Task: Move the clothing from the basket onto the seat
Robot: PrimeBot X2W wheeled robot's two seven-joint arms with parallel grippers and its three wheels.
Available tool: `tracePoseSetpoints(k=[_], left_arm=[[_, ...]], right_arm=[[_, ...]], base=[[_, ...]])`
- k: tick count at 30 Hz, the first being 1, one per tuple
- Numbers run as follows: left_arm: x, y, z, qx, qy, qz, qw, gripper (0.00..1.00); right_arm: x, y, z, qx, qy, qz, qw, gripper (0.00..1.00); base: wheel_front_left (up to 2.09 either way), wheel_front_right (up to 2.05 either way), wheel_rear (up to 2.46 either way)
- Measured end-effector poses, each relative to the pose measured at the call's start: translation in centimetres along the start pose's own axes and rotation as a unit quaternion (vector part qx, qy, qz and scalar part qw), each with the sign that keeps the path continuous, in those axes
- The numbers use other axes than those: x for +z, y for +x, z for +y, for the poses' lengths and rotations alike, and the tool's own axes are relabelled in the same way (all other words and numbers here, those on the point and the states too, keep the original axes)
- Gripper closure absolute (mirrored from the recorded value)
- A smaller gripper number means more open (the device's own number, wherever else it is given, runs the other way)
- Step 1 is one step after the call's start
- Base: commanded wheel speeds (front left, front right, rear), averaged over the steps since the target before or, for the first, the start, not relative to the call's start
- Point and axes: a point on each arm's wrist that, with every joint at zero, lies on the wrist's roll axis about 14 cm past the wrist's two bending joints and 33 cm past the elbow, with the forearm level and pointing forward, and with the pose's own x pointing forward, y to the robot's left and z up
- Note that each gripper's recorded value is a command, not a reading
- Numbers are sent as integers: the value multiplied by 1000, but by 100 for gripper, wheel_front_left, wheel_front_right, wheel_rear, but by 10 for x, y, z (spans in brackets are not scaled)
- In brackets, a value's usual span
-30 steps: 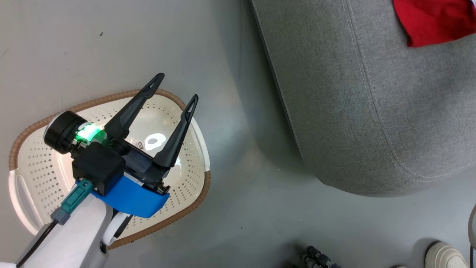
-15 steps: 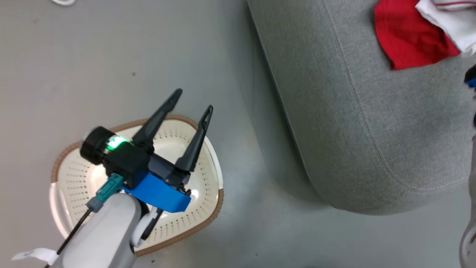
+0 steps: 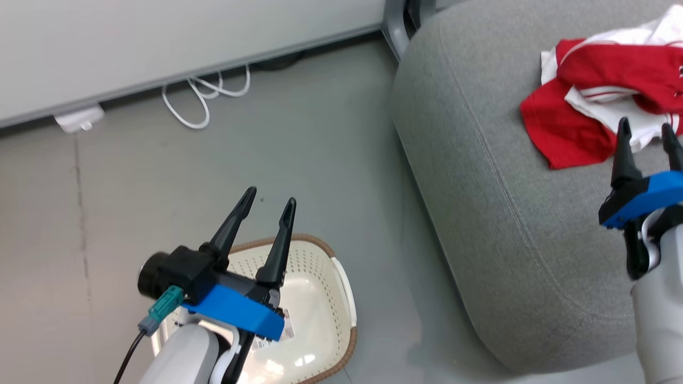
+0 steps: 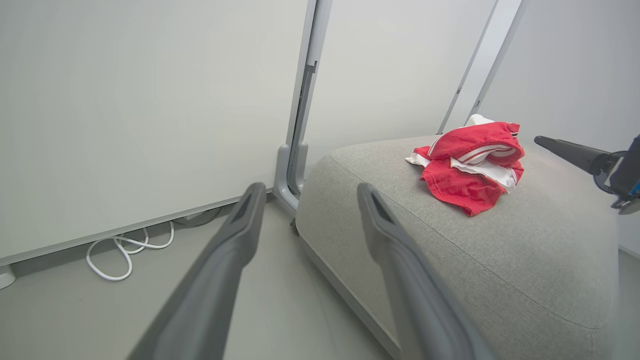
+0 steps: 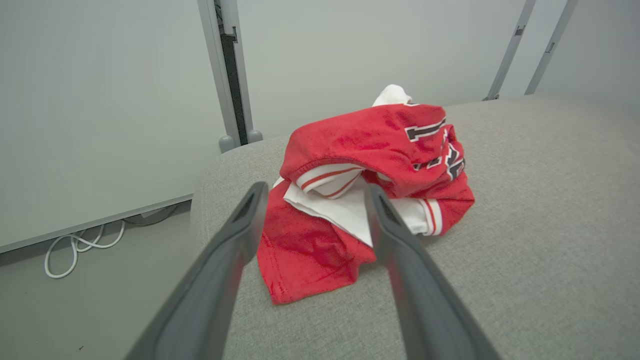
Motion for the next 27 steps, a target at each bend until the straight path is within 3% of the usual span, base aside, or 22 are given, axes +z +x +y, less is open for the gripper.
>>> tracePoseSetpoints(k=[4,18,27], left_arm=[[6,-23,4,33,-3,-3,999,0],[32,-95,40,143,1,-38,989,0],[39,-129,65,203,8,-50,978,0]], right_arm=[[5,-22,23,32,23,-23,999,0],[16,-84,106,152,25,-53,987,0],[22,-108,133,194,29,-61,979,0]], base=[[0,0,0],[0,0,0],[0,0,0]])
